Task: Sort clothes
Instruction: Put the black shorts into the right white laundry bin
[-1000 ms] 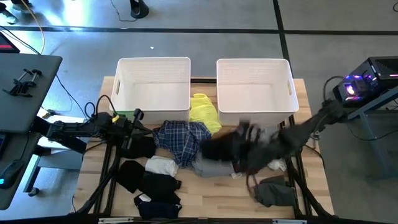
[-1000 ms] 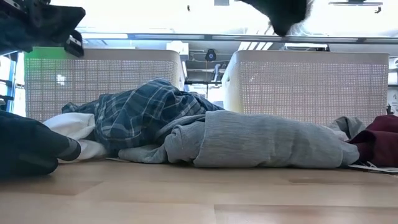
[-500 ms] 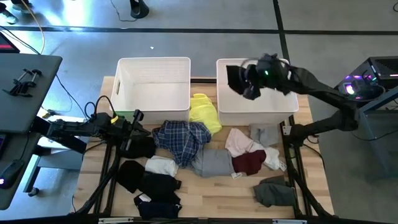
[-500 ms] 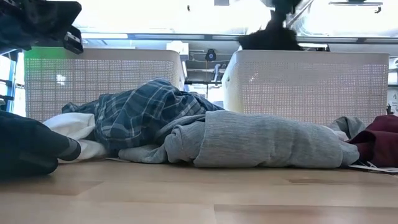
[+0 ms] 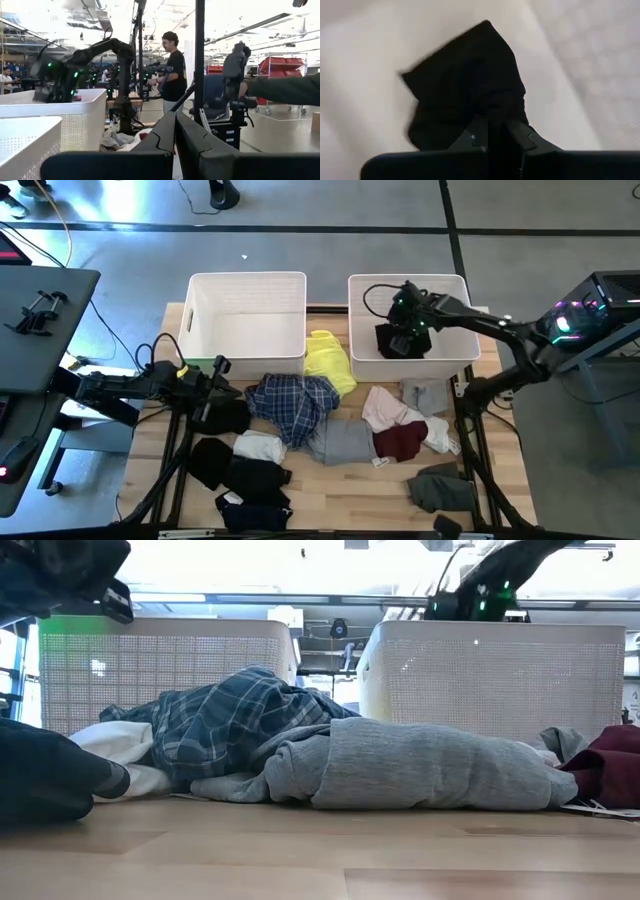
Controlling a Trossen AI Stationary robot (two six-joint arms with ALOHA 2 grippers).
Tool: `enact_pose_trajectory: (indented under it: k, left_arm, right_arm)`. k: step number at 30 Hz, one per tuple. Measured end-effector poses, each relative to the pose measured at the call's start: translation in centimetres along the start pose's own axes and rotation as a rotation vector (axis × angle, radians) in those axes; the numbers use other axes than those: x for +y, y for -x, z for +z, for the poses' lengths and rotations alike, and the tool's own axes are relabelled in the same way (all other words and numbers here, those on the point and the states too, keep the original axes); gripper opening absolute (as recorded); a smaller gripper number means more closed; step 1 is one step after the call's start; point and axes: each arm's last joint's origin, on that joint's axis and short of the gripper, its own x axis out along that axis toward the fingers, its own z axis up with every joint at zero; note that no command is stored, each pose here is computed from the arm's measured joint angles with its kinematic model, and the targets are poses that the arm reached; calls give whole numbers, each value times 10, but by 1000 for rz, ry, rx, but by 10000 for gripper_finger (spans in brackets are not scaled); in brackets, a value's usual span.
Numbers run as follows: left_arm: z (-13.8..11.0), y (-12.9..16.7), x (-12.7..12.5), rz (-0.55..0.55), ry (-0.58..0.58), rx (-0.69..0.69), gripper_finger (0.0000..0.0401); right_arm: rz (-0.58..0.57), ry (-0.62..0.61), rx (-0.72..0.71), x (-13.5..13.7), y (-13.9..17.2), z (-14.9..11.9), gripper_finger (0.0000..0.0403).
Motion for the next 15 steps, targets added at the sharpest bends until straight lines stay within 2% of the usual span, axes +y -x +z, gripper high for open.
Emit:
enact_pose_trajectory:
  k: [4,7,11,15]
  left_arm:
    - [0,0,0,-1,-1,-5,2]
    - [1,0,0,-1,10,-5,2]
    - [1,0,0,-1,15,-5,2]
    - [1,0,0,-1,22,-6,2]
  right_arm:
    - [56,-86,38,-8,-16,1,10]
    - [63,-163,66,-10,-24,0,27]
    - [92,-268,97,-14,-28,-4,86]
    - [69,-298,156,-19,-15,-5,150]
